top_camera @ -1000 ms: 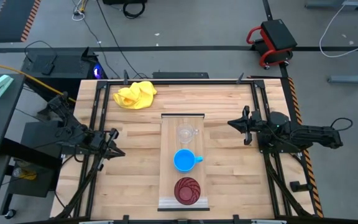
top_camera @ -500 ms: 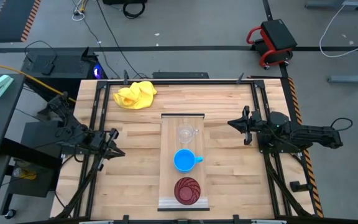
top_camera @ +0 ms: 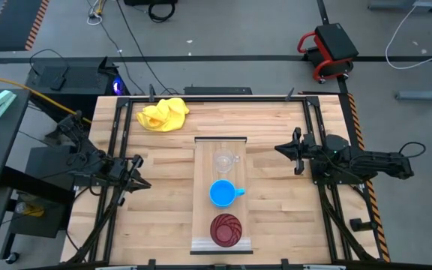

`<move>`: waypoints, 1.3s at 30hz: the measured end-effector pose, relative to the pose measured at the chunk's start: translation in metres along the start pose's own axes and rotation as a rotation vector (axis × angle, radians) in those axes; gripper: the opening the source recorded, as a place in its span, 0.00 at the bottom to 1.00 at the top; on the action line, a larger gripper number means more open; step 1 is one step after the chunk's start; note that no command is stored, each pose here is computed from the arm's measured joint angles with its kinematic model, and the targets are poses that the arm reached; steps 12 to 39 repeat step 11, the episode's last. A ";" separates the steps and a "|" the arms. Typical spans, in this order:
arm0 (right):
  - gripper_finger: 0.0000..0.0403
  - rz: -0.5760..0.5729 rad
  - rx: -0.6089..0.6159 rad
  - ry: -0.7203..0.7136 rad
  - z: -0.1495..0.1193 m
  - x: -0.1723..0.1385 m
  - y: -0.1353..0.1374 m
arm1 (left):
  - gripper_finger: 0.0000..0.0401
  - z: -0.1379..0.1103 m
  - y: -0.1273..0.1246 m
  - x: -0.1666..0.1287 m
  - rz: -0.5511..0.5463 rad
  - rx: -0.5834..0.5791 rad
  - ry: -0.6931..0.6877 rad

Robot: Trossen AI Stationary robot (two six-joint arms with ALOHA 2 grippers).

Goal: Stack small to large cups/mugs on shelf
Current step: Return to Home Position

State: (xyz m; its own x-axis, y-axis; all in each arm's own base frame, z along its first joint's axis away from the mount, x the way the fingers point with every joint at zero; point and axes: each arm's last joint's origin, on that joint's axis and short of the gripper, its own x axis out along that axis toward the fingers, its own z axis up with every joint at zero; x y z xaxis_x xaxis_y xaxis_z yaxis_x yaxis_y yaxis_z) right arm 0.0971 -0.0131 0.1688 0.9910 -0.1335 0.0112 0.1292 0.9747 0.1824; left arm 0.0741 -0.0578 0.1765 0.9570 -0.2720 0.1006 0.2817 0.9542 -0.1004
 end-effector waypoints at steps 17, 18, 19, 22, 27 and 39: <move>0.03 0.000 0.000 0.000 0.000 0.000 0.000 | 0.06 0.000 0.000 0.000 0.000 0.000 0.000; 0.03 0.000 0.000 0.000 0.000 0.000 0.000 | 0.06 0.000 0.000 0.000 0.000 0.000 0.000; 0.03 0.000 0.000 0.000 0.000 0.000 0.000 | 0.06 0.000 0.000 0.000 0.000 0.000 0.000; 0.03 0.000 0.000 0.000 0.000 0.000 0.000 | 0.06 0.000 0.000 0.000 0.000 0.000 0.000; 0.03 0.000 0.000 0.000 0.000 0.000 0.000 | 0.06 0.000 0.000 0.000 0.000 0.000 0.000; 0.03 0.000 0.000 0.000 0.000 0.000 0.000 | 0.06 0.000 0.000 0.000 0.000 0.000 0.000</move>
